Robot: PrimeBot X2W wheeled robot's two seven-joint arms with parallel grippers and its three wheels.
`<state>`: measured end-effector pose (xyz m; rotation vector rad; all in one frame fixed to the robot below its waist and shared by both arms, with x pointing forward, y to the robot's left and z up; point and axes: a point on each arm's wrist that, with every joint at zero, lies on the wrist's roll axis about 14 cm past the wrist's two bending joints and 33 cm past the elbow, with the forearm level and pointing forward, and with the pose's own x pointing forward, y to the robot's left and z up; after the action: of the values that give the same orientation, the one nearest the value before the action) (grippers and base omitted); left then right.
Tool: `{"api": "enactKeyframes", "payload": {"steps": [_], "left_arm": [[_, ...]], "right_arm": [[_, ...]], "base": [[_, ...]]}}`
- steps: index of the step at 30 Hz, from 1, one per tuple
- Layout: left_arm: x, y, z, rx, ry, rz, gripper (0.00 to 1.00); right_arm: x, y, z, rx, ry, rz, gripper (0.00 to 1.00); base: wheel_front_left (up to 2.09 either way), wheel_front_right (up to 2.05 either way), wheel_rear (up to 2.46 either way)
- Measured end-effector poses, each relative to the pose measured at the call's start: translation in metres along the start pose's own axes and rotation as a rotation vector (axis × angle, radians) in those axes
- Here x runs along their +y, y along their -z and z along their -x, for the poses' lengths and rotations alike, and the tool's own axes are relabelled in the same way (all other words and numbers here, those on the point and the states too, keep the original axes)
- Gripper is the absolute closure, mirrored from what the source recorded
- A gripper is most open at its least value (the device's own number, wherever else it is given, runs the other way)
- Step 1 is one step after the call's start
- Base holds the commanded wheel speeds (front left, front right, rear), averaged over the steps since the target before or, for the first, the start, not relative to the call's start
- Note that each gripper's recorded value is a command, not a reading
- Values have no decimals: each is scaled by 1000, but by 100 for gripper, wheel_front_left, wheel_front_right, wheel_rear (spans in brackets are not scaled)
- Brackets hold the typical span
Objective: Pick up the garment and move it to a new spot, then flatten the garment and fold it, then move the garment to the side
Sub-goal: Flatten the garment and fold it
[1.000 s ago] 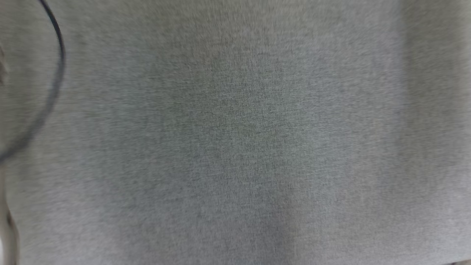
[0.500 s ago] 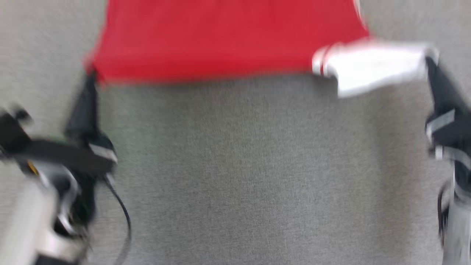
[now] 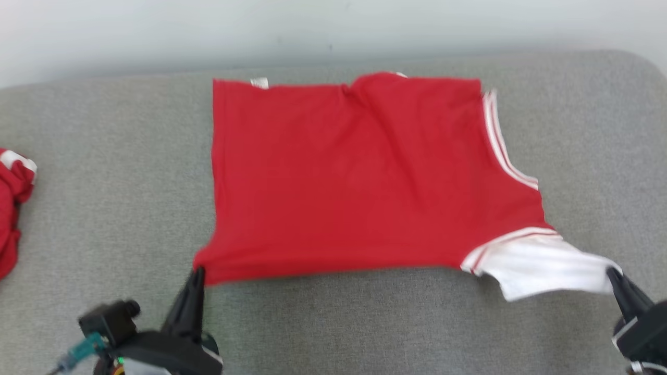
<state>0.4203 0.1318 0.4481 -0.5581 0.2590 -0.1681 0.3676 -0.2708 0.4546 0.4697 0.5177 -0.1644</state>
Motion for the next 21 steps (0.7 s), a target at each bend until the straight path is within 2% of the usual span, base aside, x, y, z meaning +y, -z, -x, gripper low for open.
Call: {"api": "enactKeyframes", "payload": {"steps": [3,10,15,21], "left_arm": [[1,9,14,21,-14,-18,100],[11,19,40,47,-73,-42,100],[15,32,53,101,-100,-74,100],[15,36,60,129,-109,-78,100]], "right_arm": [[-13,9,11,45,45,20,100],[-22,30,34,173,72,40,100],[-27,46,50,267,84,46,100],[-27,54,61,315,71,32,100]], "base": [[0,0,0],[0,0,0],[0,0,0],[0,0,0]]}}
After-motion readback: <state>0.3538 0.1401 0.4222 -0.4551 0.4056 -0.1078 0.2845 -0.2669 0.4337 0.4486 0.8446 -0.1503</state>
